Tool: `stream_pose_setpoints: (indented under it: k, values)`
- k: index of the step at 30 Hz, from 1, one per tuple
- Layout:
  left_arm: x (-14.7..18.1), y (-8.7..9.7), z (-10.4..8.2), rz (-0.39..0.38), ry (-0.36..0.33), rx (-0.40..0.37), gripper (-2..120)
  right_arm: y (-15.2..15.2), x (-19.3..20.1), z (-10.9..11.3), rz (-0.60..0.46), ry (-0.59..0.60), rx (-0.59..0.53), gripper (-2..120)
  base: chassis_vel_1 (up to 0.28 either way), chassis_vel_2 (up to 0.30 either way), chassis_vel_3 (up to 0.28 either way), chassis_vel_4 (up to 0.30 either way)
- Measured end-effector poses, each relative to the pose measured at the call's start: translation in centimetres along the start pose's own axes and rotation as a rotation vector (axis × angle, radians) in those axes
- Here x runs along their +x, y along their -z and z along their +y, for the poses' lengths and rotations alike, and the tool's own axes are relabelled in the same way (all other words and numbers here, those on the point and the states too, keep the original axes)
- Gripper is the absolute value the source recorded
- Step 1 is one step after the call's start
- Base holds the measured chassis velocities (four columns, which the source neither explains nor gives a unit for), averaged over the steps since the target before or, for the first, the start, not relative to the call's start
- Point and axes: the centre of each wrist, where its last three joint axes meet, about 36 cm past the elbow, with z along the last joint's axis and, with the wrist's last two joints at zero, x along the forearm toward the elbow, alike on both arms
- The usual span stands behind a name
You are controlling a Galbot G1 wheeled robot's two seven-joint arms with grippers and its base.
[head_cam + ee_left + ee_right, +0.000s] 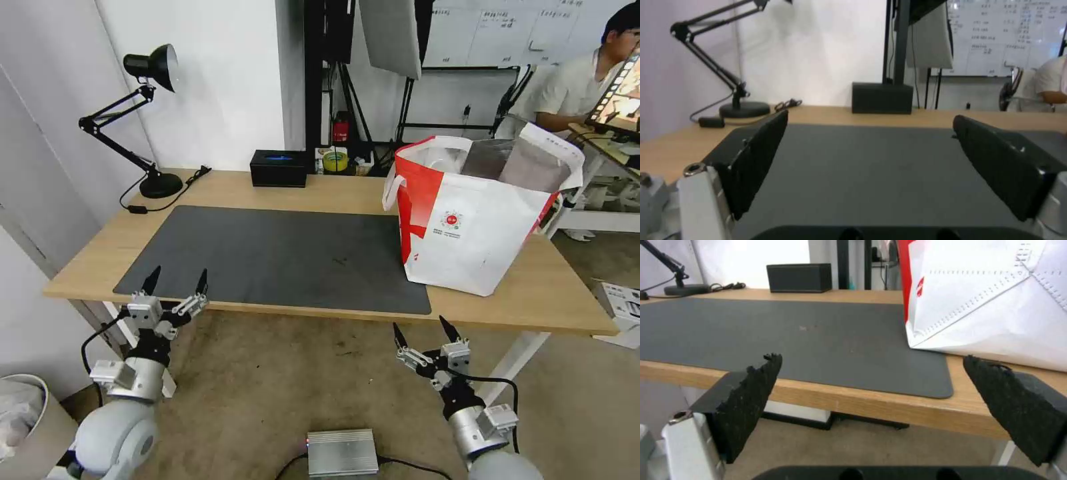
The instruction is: Pick up the trash from the table and place it into the takeout bag.
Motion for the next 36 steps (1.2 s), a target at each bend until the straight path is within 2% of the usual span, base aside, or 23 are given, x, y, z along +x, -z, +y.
stream_pose_setpoints:
  k: [11, 36]
  values:
    - [2.1, -1.5, -1.1, 0.045, 0.019, 0.011, 100, 0.0, 0.0, 0.0, 0.000, 0.000, 0.000, 100, 0.000, 0.000, 0.000, 0.000]
    - [2.3, -1.5, -1.4, 0.049, 0.018, 0.016, 100, 0.0, 0.0, 0.0, 0.000, 0.000, 0.000, 100, 0.000, 0.000, 0.000, 0.000]
